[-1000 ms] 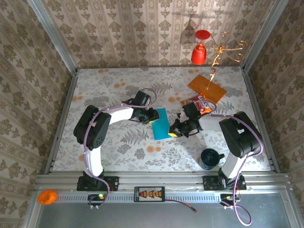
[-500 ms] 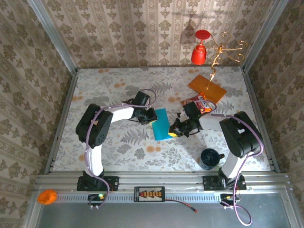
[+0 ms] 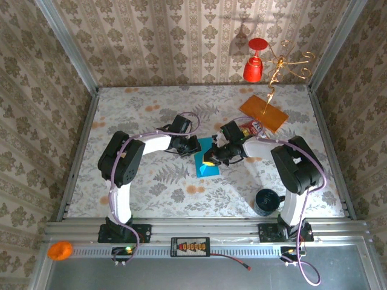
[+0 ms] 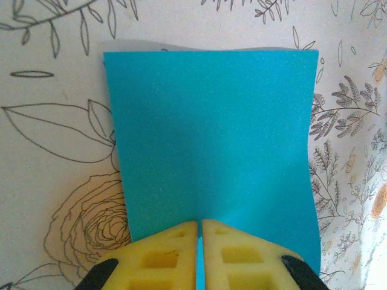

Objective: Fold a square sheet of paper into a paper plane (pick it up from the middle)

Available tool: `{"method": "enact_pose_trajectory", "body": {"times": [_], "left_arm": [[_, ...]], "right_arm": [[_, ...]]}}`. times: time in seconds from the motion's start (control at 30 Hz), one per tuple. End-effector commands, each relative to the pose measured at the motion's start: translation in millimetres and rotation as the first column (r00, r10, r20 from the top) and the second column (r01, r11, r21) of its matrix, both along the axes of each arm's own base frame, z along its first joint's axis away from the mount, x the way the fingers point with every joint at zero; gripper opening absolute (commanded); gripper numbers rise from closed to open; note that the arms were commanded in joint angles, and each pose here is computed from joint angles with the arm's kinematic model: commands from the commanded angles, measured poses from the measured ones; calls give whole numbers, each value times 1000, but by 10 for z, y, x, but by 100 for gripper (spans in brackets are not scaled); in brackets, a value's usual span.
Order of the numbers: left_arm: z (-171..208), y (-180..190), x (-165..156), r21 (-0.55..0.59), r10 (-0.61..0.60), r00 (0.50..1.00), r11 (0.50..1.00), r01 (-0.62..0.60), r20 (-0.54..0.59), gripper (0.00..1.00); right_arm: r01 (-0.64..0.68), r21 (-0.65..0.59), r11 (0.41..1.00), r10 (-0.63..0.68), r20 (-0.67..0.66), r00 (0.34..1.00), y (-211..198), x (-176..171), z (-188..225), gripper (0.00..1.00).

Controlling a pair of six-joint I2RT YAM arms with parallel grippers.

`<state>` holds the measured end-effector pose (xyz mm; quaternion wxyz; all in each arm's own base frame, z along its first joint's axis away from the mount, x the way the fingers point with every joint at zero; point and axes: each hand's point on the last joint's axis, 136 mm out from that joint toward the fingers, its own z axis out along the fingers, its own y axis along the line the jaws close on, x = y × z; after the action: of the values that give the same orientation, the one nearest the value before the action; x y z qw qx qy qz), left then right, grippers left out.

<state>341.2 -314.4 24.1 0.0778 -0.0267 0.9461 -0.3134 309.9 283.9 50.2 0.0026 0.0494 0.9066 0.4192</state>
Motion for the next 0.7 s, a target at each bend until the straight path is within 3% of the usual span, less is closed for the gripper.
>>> {"method": "enact_pose_trajectory", "body": {"times": [0.0, 0.2, 0.67], "left_arm": [[83, -63, 56, -21, -23, 999, 999, 24, 24, 11], [323, 66, 159, -12, 17, 995, 1000, -15, 96, 13], [-55, 125, 81, 25, 18, 1000, 1000, -18, 10, 9]], "right_arm": [[11, -47, 999, -10, 11, 1000, -24, 79, -105, 5], [28, -51, 998, -28, 5, 1000, 9, 117, -193, 5], [21, 27, 999, -21, 25, 999, 115, 148, -107, 5]]}}
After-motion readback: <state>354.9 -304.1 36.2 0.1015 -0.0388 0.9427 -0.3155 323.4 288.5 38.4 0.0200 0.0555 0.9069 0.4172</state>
